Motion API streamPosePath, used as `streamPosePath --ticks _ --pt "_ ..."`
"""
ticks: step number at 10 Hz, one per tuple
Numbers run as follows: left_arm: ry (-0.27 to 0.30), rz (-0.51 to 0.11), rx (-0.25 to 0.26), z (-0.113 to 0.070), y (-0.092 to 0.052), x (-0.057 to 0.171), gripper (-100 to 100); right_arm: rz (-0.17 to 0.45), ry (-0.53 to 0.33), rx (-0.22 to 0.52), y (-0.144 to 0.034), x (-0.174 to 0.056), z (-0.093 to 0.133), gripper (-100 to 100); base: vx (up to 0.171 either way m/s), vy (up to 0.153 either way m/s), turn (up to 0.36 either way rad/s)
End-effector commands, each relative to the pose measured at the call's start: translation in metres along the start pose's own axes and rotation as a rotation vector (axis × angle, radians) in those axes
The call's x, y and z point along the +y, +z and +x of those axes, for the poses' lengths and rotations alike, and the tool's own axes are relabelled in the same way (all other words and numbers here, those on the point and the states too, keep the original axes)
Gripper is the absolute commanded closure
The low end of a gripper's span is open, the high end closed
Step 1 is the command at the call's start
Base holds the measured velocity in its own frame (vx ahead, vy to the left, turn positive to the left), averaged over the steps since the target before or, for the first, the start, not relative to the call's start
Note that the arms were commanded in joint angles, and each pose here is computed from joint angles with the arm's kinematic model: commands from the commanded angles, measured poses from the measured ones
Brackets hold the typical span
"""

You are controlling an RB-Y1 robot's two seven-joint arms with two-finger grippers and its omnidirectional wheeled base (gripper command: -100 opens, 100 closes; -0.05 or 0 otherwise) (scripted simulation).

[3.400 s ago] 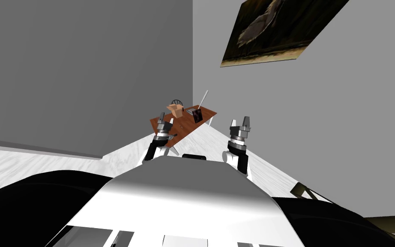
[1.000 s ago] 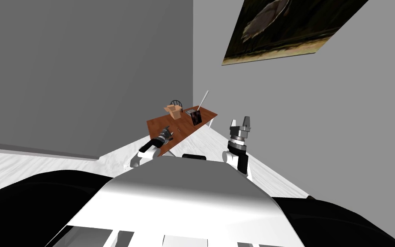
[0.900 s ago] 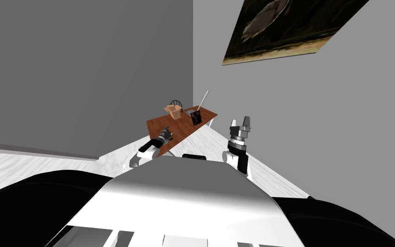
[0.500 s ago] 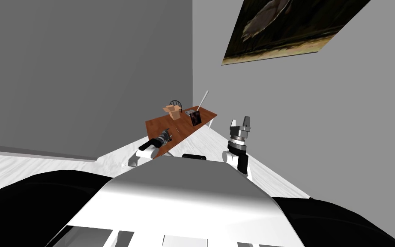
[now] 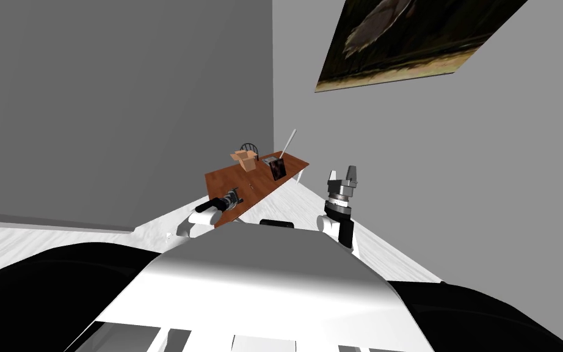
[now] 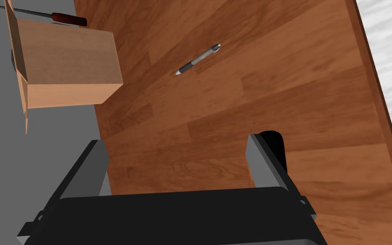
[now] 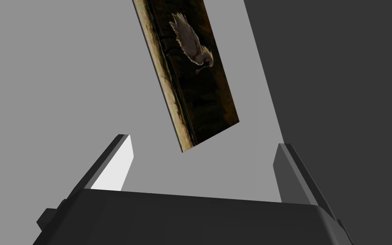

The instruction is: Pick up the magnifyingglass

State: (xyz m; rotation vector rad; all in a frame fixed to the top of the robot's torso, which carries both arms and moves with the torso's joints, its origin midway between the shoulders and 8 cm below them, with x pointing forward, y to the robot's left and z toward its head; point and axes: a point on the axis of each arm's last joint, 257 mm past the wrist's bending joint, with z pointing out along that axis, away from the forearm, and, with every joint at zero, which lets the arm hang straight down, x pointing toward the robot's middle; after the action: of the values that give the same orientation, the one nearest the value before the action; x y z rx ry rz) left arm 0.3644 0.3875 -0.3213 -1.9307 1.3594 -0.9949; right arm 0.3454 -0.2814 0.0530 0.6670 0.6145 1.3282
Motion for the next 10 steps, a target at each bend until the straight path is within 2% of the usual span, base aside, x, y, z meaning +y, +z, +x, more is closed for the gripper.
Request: streamPosePath --ticks 1,2,3,4,5,6,7,8,9,10 --pt "-0.015 -0.044 -0.023 -0.009 0.001 0.008 -100 0.0 0.0 0.0 0.0 0.0 0.0 0 0.034 -0.01 -0.015" --pt "-0.015 -0.051 -0.026 -0.009 0.001 0.01 -100 0.0 0.0 0.0 0.0 0.0 0.0 0 0.013 -0.003 0.003" --pt "-0.043 -0.1 -0.057 -0.026 0.001 0.02 -100 0.0 0.0 0.0 0.0 0.0 0.0 0 0.023 -0.008 -0.033" --pt "-0.043 -0.112 -0.062 -0.027 0.0 0.023 -100 0.0 0.0 0.0 0.0 0.0 0.0 0 0.025 -0.006 -0.021" --pt "-0.073 -0.146 -0.09 -0.042 0.0 0.029 -100 0.0 0.0 0.0 0.0 0.0 0.0 0 0.029 -0.007 -0.043" --pt "-0.073 -0.168 -0.099 -0.044 -0.001 0.035 -100 0.0 0.0 0.0 0.0 0.0 0.0 0 0.028 -0.004 -0.021" --pt "-0.105 -0.202 -0.129 -0.059 -0.003 0.041 -100 0.0 0.0 0.0 0.0 0.0 0.0 0 0.033 -0.006 -0.039" --pt "-0.105 -0.225 -0.139 -0.061 -0.004 0.047 -100 0.0 0.0 0.0 0.0 0.0 0.0 0 0.026 -0.001 -0.027" --pt "-0.139 -0.255 -0.17 -0.075 -0.006 0.052 -100 0.0 0.0 0.0 0.0 0.0 0.0 0 0.026 0.0 -0.06" --pt "-0.14 -0.276 -0.179 -0.077 -0.008 0.057 -100 0.0 0.0 0.0 0.0 0.0 0.0 0 0.023 -0.001 -0.032"
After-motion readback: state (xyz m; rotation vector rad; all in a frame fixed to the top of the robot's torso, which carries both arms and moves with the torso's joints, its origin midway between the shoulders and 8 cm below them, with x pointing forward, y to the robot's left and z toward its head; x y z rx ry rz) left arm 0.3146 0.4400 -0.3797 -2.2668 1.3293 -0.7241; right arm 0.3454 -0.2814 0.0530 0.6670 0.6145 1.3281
